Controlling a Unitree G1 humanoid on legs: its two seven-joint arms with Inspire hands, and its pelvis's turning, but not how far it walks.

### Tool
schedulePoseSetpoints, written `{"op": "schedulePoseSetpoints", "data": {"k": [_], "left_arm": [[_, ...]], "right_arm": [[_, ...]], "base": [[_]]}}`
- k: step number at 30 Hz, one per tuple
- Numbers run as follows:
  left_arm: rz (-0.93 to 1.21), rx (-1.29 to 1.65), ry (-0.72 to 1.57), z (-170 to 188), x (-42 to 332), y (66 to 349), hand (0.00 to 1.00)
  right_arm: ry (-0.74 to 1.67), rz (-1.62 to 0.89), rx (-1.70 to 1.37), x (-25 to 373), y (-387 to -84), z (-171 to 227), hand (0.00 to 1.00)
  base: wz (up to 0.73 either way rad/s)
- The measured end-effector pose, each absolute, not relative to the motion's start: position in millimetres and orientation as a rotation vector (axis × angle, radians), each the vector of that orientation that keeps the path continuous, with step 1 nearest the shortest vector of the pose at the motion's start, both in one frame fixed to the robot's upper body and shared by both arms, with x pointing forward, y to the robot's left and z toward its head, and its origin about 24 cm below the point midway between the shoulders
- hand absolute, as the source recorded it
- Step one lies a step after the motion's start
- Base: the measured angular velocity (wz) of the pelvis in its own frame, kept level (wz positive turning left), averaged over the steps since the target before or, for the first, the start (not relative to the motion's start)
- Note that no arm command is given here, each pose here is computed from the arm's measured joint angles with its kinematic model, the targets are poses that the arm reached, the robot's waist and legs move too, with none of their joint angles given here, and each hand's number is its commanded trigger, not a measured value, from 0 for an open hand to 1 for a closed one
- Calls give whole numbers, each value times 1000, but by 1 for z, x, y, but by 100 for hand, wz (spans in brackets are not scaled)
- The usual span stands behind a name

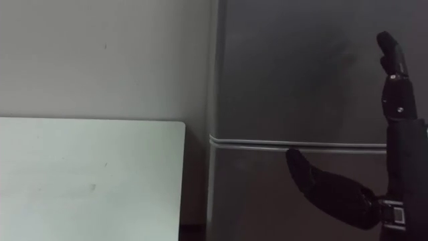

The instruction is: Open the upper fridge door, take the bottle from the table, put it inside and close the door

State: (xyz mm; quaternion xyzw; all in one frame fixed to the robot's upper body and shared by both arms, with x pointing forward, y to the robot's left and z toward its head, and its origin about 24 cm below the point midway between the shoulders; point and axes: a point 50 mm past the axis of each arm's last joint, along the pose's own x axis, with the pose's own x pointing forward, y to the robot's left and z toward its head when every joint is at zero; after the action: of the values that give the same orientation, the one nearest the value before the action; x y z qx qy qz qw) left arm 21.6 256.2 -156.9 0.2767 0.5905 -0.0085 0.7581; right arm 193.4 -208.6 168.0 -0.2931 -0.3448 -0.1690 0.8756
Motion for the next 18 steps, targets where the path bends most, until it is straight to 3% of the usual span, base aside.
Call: {"op": "schedulePoseSetpoints", "data": {"k": [18], "left_arm": [[-14,603,1271,-156,26,256,0]], "right_arm": [[-697,-323,-601,195,-209,167,0]], "base": [[0]]}}
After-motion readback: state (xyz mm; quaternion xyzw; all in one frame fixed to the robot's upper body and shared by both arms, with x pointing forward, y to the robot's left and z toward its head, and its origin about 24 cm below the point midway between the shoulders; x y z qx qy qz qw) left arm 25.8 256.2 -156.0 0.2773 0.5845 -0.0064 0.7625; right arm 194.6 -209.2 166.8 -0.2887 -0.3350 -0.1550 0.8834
